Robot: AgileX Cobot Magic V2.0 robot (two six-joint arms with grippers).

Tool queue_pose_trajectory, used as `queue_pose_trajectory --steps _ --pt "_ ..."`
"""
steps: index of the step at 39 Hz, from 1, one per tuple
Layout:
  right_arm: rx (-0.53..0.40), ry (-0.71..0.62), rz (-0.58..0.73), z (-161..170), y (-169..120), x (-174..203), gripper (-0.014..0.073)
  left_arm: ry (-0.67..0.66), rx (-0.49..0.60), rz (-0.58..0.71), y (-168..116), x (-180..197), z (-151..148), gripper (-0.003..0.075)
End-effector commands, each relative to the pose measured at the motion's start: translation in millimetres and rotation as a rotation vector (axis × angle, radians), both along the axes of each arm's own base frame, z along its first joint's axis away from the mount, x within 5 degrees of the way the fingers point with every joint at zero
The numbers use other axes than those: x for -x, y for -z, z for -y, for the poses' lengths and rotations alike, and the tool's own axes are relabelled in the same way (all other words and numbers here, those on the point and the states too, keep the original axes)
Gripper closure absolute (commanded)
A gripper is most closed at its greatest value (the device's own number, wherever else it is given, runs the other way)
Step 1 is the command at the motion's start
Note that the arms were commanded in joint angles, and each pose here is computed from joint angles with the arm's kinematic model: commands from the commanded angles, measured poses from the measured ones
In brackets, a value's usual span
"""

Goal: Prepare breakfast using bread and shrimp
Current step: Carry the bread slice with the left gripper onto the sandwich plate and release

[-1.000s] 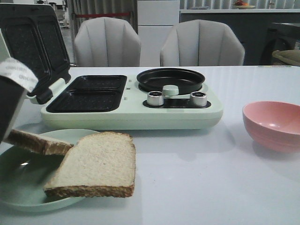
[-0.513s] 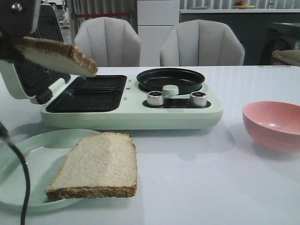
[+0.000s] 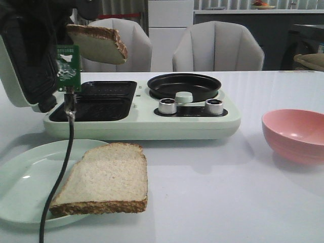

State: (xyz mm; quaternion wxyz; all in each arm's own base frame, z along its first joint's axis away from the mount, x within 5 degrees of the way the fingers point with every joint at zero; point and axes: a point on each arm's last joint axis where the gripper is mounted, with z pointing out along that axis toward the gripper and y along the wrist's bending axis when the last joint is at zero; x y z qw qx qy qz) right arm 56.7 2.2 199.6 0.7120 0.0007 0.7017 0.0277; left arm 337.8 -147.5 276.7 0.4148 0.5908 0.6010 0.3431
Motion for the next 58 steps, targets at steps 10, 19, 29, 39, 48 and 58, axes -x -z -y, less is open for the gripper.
queue_pose_trajectory --steps 10,19,29,39,48,58 --pt "0.019 0.005 0.115 0.3 -14.0 3.1 0.0442 -0.012 0.084 0.075 -7.6 -64.2 0.3 0.0586" --pt "0.019 0.005 0.115 0.3 -14.0 3.1 0.0442 -0.029 0.07 0.031 23.4 -95.3 1.0 0.0586" --pt "0.019 0.005 0.115 0.3 -14.0 3.1 0.0442 -0.054 0.041 -0.018 52.3 -106.2 -0.4 0.0586" --pt "0.019 0.005 0.115 0.3 -14.0 3.1 0.0442 -0.083 0.053 -0.065 69.4 -101.9 -2.4 0.0584" --pt "0.019 0.005 0.115 0.3 -14.0 3.1 0.0442 -0.108 0.1 -0.086 69.6 -96.2 -3.5 0.0503" --pt "0.019 0.005 0.115 0.3 -14.0 3.1 0.0442 -0.141 0.19 -0.083 54.7 -91.8 -4.4 0.023"
